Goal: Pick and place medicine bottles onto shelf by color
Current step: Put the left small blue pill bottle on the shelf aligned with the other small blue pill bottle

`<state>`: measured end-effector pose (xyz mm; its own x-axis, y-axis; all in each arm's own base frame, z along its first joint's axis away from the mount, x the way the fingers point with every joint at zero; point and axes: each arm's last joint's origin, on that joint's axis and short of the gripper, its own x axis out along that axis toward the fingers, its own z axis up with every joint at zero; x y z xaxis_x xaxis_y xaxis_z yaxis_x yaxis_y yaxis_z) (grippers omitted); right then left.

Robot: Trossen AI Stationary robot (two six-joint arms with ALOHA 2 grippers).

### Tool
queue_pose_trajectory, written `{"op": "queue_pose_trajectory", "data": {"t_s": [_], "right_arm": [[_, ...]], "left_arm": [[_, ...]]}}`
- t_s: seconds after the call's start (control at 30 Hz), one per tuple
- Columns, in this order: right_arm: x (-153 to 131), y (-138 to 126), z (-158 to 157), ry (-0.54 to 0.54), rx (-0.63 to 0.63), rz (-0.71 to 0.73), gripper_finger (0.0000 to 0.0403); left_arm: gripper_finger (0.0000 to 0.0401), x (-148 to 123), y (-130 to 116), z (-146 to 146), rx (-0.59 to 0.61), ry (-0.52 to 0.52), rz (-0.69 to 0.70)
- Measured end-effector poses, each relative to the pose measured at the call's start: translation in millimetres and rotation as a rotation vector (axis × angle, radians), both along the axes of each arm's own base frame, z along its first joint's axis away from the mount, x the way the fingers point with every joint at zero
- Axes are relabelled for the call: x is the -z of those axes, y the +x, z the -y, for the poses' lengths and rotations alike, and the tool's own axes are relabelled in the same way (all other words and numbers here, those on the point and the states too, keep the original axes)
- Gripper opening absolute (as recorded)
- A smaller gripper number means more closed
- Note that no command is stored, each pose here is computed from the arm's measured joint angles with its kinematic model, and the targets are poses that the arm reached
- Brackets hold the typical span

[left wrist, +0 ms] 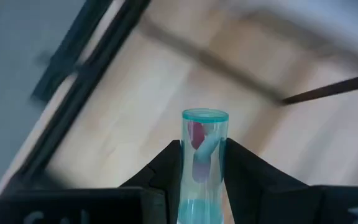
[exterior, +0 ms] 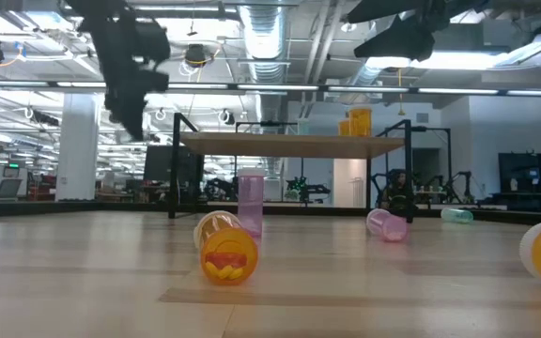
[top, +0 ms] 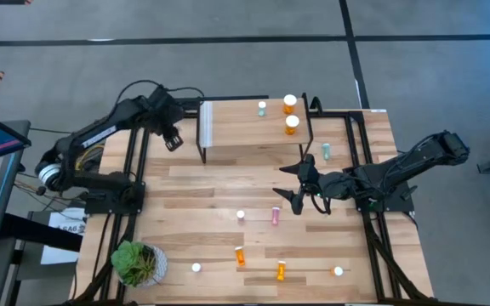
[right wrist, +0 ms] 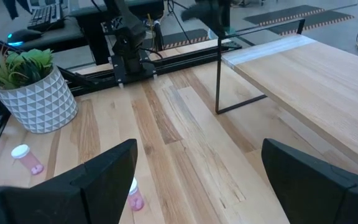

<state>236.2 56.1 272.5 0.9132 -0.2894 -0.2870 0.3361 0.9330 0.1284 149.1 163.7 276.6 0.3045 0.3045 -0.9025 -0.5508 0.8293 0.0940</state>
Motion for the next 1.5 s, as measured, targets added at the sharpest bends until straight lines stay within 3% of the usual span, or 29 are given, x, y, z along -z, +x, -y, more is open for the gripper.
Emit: {"op": "queue_pose_trajectory", "data": {"t_s": [0.27,0.43,0.73,0.97,1.07,1.33,1.5], "right_arm": [[-12,7,-2,-0.032,-0.017,0.132,0.0364],[-5,26,-6,-0.050,-0.018,0.192,0.0364],[21,54,3,-0.011,0.042,0.197,0.0364],[5,59,-13,-0.174,-0.035,0.404,0.0364],[9,64,-13,-0.173,-0.032,0.425,0.0364],[45,83,14,0.028,0.072,0.325,0.0364],[62,95,32,0.191,-0.162,0.303,0.0364]], "left_arm": [[0.0080,-48,9,47,0.375,-0.001,0.503],[0.0080,-71,19,76,0.587,0.090,0.785],[0.0080,-57,41,119,0.813,0.154,1.193],[0.0080,-33,47,148,0.844,0.255,1.490],[0.0080,-29,49,157,0.856,0.294,1.559],[0.0080,-8,73,177,0.850,0.322,1.534],[0.0080,10,88,179,0.864,0.290,1.456]]}}
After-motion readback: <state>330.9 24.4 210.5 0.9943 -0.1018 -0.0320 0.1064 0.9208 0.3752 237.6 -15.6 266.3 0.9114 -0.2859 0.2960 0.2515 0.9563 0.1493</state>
